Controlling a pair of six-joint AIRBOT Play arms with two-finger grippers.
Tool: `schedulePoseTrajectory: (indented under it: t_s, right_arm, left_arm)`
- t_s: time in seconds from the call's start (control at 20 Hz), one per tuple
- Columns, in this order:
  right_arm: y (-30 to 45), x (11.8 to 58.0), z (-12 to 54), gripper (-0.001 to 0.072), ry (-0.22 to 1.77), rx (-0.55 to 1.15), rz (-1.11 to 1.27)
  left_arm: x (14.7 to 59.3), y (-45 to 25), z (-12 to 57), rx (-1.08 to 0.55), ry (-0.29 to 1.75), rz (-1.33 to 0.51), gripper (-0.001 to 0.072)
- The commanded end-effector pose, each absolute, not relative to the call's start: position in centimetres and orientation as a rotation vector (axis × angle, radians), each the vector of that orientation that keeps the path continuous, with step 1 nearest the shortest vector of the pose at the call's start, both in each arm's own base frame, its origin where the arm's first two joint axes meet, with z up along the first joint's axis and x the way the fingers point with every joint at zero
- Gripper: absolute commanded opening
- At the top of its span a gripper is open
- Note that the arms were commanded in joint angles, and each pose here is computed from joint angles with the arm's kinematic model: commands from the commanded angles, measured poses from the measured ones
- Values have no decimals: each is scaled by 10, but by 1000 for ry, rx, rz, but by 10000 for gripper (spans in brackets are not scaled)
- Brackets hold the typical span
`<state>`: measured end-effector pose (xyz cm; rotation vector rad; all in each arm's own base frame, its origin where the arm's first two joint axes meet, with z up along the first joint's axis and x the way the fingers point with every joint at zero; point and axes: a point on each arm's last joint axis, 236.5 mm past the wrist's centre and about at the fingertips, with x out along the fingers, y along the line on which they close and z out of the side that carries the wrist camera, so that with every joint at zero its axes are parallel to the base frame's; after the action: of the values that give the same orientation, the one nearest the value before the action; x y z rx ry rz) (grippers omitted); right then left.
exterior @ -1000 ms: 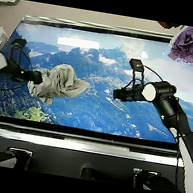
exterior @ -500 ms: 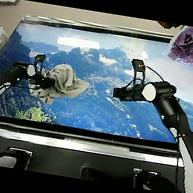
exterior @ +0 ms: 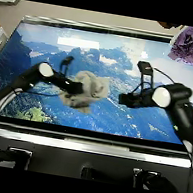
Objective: Fold the clothes and pants, and hang the long-sleeved shirts on hangers.
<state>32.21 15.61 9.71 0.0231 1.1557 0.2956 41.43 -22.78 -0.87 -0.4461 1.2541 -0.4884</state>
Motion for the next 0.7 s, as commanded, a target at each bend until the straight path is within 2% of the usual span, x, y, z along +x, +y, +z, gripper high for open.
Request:
schedulePoseTrajectory:
  t_s: [0.0, 0.05, 0.1, 0.2, 0.25, 0.3, 0.45, 0.55, 0.65]
  right_arm:
    - [113, 297, 126, 36, 1118, -90, 214]
    - [108, 294, 134, 36, 1096, -93, 204]
    - [107, 292, 139, 36, 1079, -89, 205]
    - [108, 293, 141, 46, 1068, -84, 208]
    - [114, 294, 143, 91, 1059, -65, 230]
    - [122, 300, 148, 133, 1027, -7, 233]
    - [123, 333, 166, 145, 915, 359, 62]
    - [84, 354, 161, 164, 905, 528, -69]
    - [31, 372, 143, 198, 935, 598, -124]
  left_arm:
    - [362, -317, -7, -439, 1332, -677, 19]
    - [352, -328, -17, -414, 1360, -694, 20]
    - [348, -331, -24, -408, 1382, -687, 73]
    - [355, -318, -24, -468, 1405, -620, 592]
    - [362, -303, -16, -490, 1399, -604, 625]
    - [370, -283, -5, -507, 1387, -582, 626]
    - [395, -198, 27, -511, 1303, -475, 631]
    - [407, -144, 45, -552, 1246, -392, 630]
    - [416, -101, 55, -590, 1195, -325, 629]
